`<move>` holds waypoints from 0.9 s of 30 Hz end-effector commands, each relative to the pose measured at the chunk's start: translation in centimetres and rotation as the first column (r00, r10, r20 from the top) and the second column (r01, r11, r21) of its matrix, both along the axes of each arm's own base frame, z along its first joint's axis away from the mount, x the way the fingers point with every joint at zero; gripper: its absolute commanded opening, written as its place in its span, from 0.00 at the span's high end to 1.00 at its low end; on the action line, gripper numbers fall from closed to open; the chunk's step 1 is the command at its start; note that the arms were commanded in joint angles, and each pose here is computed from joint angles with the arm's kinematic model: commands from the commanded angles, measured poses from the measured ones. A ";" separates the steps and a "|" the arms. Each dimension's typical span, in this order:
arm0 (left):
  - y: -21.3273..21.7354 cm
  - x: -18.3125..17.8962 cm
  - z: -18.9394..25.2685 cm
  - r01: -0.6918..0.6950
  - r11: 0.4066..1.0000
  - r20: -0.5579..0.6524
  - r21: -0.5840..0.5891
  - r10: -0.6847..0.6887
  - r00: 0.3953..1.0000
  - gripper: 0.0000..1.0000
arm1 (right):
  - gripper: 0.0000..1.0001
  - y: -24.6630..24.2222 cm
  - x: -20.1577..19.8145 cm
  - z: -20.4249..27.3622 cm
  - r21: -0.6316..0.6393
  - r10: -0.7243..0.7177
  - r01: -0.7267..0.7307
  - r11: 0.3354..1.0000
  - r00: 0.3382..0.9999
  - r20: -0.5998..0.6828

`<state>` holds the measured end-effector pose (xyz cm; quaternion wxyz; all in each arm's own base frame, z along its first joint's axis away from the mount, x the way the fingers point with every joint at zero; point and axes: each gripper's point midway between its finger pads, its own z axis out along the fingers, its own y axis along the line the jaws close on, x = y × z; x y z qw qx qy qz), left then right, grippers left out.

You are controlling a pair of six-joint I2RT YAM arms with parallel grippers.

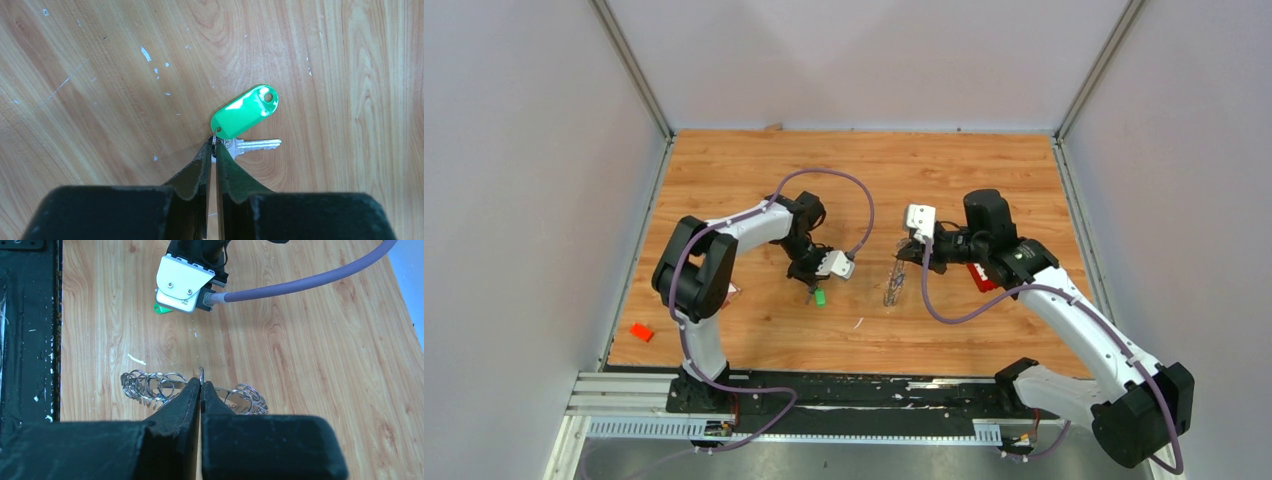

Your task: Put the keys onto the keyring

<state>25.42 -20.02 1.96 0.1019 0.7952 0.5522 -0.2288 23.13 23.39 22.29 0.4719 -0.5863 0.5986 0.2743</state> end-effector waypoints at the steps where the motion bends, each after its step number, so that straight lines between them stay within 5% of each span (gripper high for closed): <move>1: -0.2 -0.2 1.7 -0.005 1.000 0.031 -0.027 0.005 1.000 0.87 | 1.00 0.4 0.3 1.1 0.023 0.024 -0.025 0.999 0.999 0.043; 9: -0.2 -0.5 1.4 -0.014 0.999 0.027 -0.036 0.015 1.000 0.88 | 1.00 0.4 0.2 1.0 0.022 0.027 -0.028 0.999 0.999 0.038; 18: -0.6 -0.1 0.7 -0.039 0.998 0.026 -0.038 0.040 0.999 0.74 | 1.00 0.4 0.1 1.0 0.021 0.031 -0.032 0.999 0.999 0.036; 27: -1.0 0.5 1.3 -0.060 0.997 0.047 -0.050 0.063 0.997 0.71 | 1.00 0.5 0.0 0.9 0.020 0.041 -0.042 0.999 0.999 0.032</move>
